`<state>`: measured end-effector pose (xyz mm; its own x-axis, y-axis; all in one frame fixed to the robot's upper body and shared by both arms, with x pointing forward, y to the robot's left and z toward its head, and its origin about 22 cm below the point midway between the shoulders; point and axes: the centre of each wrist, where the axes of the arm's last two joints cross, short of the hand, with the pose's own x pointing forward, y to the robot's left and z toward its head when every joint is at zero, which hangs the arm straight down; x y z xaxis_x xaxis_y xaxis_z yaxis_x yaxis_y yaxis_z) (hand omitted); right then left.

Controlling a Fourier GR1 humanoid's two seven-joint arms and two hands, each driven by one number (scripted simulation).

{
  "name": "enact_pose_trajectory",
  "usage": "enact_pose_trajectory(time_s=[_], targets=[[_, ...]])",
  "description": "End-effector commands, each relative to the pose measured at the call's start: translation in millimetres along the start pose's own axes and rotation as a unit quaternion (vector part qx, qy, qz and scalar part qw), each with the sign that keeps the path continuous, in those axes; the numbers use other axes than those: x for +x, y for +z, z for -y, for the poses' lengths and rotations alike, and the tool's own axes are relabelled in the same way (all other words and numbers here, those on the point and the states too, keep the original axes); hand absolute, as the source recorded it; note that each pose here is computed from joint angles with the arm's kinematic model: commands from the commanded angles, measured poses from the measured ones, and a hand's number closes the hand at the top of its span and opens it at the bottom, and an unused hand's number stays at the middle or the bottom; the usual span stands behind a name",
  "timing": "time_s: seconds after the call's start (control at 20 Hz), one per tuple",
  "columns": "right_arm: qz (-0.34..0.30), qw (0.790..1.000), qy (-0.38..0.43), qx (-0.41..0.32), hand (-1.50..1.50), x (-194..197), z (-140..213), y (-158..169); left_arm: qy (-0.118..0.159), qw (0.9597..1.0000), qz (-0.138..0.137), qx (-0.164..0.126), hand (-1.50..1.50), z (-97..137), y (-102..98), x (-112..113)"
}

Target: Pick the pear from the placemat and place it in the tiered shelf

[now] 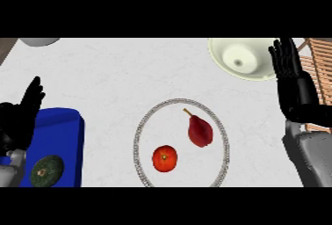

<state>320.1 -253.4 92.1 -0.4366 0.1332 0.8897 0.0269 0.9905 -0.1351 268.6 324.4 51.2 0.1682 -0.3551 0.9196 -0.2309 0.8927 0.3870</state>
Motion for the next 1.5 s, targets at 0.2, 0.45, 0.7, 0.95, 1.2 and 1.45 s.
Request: enact_pose_trajectory(time_s=[0.2,0.45,0.7,0.95,1.2,1.45], targets=[[0.053,0.971,0.229,0.036,1.50,-28.1,-34.4,57.4,-0.049,0.9887,0.101,-0.100,0.00,17.8,7.8,3.6],[0.050,0.947,0.281,-0.147,-1.50,-61.1,-58.7,90.4,-0.045,0.9800,0.117,-0.154,0.00,32.6,7.5,-12.7],[0.130,0.936,0.323,-0.049,-1.50,-66.6,-97.1,122.6,-0.043,0.9787,0.116,-0.164,0.00,26.9,9.5,-28.3],[0.118,0.900,0.416,-0.061,-1.50,-56.4,-111.6,155.7,-0.045,0.9797,0.110,-0.162,0.00,12.6,9.0,-31.9],[0.032,0.860,0.509,-0.013,-1.50,-61.2,-105.3,173.0,-0.051,0.9815,0.102,-0.154,0.00,12.9,8.8,-38.4],[-0.041,0.798,0.601,0.004,-1.50,-56.8,-102.6,171.4,-0.048,0.9824,0.097,-0.152,0.00,21.1,13.3,-45.7]])
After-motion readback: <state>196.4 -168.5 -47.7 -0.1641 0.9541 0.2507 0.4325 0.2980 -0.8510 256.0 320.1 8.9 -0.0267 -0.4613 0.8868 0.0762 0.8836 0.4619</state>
